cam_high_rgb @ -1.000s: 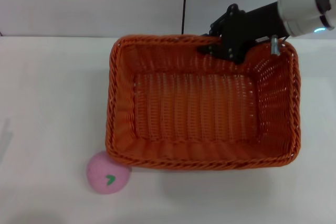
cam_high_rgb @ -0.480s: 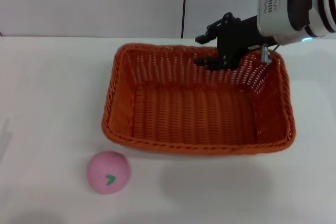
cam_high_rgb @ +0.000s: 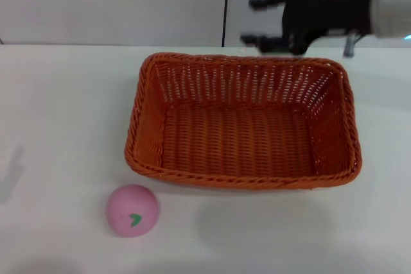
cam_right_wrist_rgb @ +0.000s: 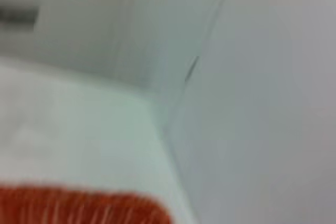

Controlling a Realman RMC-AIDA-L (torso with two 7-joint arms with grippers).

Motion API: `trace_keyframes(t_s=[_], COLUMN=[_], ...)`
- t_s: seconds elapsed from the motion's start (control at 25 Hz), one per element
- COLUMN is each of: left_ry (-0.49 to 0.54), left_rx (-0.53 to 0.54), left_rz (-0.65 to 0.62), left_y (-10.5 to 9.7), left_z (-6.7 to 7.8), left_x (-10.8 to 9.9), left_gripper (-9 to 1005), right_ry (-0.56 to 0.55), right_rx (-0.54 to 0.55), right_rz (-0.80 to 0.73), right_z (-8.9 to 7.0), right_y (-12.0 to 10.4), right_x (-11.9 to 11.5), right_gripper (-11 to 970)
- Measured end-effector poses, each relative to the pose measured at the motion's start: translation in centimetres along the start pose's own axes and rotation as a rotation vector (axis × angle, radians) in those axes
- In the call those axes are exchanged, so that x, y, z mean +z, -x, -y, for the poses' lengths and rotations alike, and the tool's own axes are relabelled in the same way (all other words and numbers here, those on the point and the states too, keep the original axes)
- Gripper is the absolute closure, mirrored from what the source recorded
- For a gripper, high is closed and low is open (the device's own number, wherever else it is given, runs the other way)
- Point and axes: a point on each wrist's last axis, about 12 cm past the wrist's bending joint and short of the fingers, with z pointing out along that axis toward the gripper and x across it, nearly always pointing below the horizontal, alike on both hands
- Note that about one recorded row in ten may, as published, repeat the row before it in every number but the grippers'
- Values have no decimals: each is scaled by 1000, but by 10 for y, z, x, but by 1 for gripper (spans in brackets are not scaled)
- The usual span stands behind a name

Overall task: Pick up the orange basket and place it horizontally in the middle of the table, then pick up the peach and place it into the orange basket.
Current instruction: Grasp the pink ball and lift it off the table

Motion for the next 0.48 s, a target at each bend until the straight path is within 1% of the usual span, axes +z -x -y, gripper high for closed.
trace_keyframes(t_s=[0.04, 0.08, 0.12, 0.16, 0.2, 0.24, 0.28, 0.32, 0.36, 0.48], left_ry=[-23, -60, -80, -80, -115, -186, -193, -221, -250, -331], left_rx=[-10, -18, -29, -29, -39, -62, -67, -76, -87, -126], left_rz=[-15, -37, -51, -51, -76, -147, -157, -192, -234, -363], left_y=[2, 6, 8, 8, 12, 18, 18, 21, 22, 24], left_z=[-1, -3, -4, -4, -6, -10, -10, -12, -13, -17], left_x=[0, 0, 0, 0, 0, 0, 0, 0, 0, 6], left_gripper=[228, 230, 232, 234, 236, 237, 239, 241, 243, 249], right_ry=[0, -38, -107, -107, -139, -169, -206, -284, -284, -388], right_rx=[0, 23, 69, 69, 90, 112, 138, 197, 197, 291], right_rz=[0, 53, 140, 140, 185, 219, 256, 329, 329, 413], right_z=[0, -2, -10, -10, -14, -18, -23, -34, -34, -51], right_y=[0, -1, -8, -8, -11, -14, -19, -32, -32, -55], right_x=[0, -10, -31, -31, -39, -48, -57, -75, -75, -98], right_gripper=[366, 366, 366, 366, 366, 366, 366, 366, 366, 366])
